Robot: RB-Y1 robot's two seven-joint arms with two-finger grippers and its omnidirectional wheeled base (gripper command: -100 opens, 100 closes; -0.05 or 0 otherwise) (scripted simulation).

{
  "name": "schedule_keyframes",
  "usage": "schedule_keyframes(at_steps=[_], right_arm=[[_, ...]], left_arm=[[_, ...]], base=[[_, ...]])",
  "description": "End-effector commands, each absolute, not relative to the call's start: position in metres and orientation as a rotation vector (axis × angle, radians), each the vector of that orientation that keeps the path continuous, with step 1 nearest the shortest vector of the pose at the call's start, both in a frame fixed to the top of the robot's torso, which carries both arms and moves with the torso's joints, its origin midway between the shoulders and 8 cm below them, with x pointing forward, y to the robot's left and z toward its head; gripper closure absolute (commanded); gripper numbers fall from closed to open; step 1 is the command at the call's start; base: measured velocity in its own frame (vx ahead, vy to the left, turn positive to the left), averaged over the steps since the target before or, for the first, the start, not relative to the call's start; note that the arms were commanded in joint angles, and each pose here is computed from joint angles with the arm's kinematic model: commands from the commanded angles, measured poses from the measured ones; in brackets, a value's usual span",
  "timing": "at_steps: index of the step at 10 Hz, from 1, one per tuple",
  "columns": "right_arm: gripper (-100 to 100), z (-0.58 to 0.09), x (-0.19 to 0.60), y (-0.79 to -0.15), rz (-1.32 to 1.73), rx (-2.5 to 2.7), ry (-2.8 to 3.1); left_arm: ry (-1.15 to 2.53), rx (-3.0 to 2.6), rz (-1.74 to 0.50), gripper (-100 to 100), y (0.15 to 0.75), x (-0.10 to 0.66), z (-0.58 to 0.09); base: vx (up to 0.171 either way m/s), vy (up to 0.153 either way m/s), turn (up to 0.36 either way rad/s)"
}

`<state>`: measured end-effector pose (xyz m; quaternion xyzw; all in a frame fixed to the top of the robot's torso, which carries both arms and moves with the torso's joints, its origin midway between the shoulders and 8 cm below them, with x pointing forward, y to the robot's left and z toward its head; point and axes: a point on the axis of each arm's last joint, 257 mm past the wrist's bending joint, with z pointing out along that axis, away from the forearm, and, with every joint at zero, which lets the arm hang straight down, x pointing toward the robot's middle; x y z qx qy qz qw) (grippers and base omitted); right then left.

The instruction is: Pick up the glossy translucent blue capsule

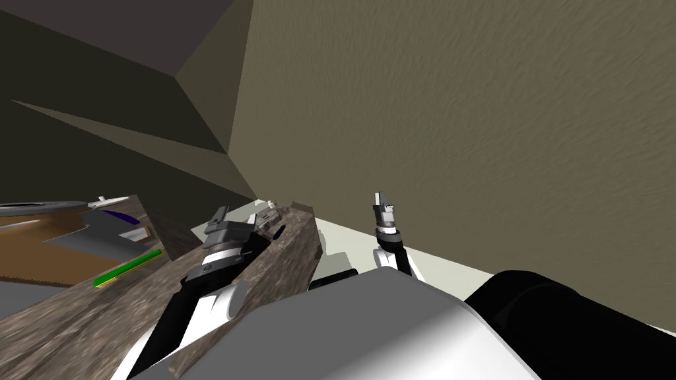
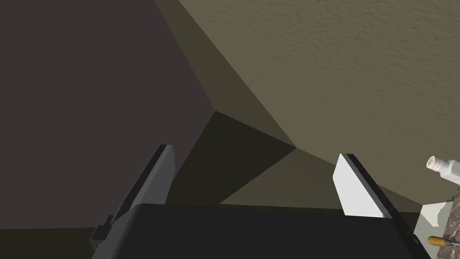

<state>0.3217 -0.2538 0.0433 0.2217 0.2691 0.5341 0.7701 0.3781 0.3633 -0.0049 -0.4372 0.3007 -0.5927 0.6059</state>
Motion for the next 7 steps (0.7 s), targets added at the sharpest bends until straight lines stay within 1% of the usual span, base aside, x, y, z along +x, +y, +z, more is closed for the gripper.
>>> schedule_keyframes(at_steps=[1,7], right_arm=[[0,0.043,0.322,-0.254,1.158,0.481,0.584],[0,0.043,0.322,-0.254,1.158,0.481,0.584]], left_arm=[[0.694,-1.079,-1.379,-100,0.372,0.382,-0.016],[0.703,-1.289,-1.385,-100,0.394,0.39,-0.053]], base=[[0.018,-0.025,0.08],[0.025,-0.025,0.055]])
